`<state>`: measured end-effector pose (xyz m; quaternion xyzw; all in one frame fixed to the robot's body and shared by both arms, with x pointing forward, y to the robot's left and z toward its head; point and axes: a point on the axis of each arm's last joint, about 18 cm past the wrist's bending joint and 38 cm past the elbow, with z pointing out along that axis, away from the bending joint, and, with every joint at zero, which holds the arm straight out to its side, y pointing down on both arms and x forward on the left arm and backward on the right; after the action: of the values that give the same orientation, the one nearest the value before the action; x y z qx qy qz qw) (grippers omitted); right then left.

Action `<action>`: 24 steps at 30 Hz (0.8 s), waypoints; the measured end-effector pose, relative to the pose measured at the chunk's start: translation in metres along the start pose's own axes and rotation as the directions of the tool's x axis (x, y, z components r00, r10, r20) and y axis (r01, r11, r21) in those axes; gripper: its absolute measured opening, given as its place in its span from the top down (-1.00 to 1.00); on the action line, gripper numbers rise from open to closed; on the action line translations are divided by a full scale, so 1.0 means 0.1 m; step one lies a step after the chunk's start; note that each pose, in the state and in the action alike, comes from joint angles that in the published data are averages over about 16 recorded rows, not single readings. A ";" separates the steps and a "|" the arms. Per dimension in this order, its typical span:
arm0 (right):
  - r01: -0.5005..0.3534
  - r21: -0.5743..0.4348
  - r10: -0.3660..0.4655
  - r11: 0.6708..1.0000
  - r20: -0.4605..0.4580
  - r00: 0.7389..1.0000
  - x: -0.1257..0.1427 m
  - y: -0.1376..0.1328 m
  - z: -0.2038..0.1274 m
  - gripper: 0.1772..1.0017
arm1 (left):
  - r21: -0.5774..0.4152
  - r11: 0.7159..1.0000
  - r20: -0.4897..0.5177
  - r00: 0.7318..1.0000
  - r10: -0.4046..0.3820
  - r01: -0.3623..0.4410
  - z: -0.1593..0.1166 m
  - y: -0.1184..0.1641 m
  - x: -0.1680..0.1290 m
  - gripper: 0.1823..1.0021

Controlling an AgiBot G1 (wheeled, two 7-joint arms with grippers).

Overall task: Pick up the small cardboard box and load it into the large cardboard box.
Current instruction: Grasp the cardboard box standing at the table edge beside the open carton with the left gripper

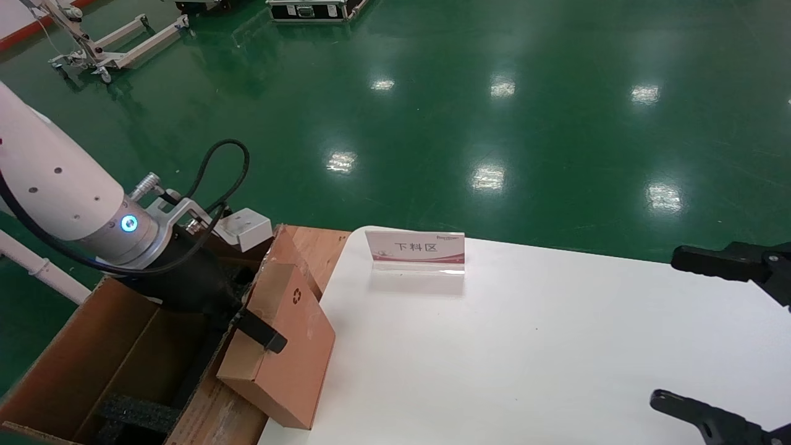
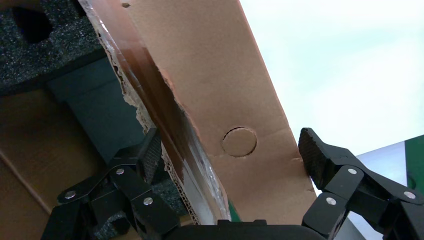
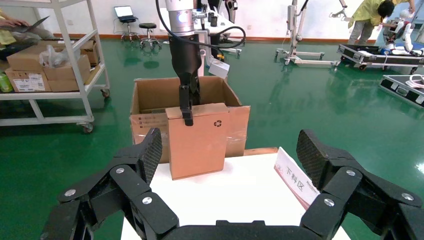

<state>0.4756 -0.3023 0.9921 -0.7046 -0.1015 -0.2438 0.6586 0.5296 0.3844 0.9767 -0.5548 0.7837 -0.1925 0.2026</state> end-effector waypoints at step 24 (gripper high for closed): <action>0.000 0.000 0.000 1.000 0.000 1.000 0.00 0.00 0.00 -0.86 | 0.000 1.000 -0.002 1.000 0.002 -0.002 0.02 0.01 0.00 -0.89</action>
<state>0.4756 -0.3023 0.9921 -0.7046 -0.1013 -0.2439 0.6587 0.5301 0.3847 0.9749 -0.5538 0.7845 -0.1926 0.2021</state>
